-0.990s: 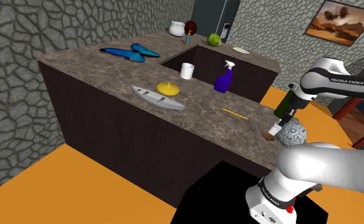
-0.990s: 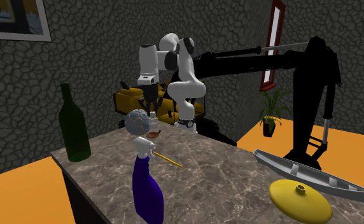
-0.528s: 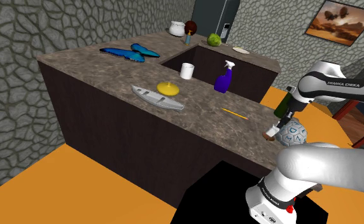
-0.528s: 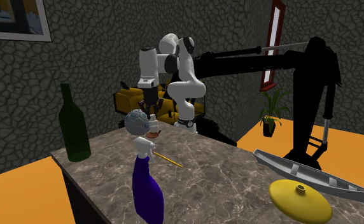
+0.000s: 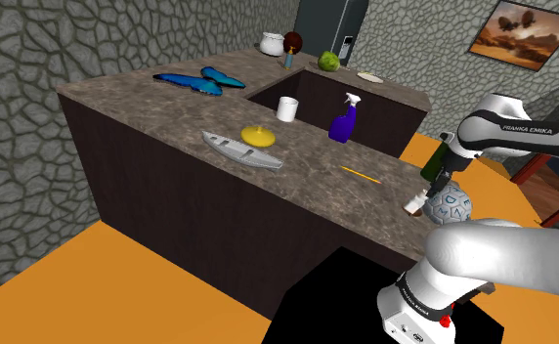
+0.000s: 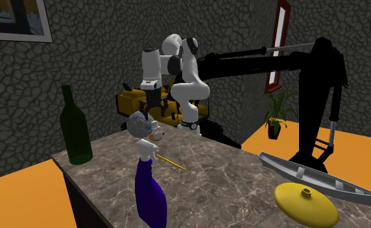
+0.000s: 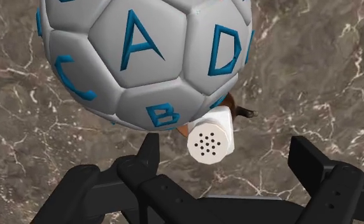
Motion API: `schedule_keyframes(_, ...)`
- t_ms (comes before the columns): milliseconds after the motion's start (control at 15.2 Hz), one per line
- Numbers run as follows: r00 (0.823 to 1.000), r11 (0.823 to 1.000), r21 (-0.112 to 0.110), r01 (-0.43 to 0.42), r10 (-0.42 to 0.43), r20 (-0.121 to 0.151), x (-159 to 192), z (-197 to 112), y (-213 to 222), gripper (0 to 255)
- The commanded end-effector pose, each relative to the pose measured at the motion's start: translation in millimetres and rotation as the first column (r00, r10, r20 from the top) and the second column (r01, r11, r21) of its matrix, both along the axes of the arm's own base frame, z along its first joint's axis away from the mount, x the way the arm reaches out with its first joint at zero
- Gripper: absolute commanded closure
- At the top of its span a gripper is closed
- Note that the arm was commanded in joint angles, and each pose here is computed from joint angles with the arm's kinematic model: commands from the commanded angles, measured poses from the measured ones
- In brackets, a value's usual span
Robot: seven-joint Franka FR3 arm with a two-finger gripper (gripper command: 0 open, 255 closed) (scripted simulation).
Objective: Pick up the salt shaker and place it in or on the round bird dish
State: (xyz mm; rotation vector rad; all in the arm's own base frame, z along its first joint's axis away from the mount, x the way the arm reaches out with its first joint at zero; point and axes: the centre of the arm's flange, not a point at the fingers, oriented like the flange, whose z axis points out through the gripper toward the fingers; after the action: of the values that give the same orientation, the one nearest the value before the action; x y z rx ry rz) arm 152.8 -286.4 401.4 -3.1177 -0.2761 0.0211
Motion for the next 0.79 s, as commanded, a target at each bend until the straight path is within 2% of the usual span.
schedule_keyframes(0, 1.000, 1.000, 0.000, 0.000, 0.000, 0.000, 0, 13, 0, 0)
schedule_keyframes(198, 1.000, 1.000, 0.000, 0.000, 0.000, 0.000, 1, 50, 0, 0)
schedule_keyframes(726, 1.000, 1.000, 0.000, 0.000, 0.000, 0.000, 1, 50, 0, 0)
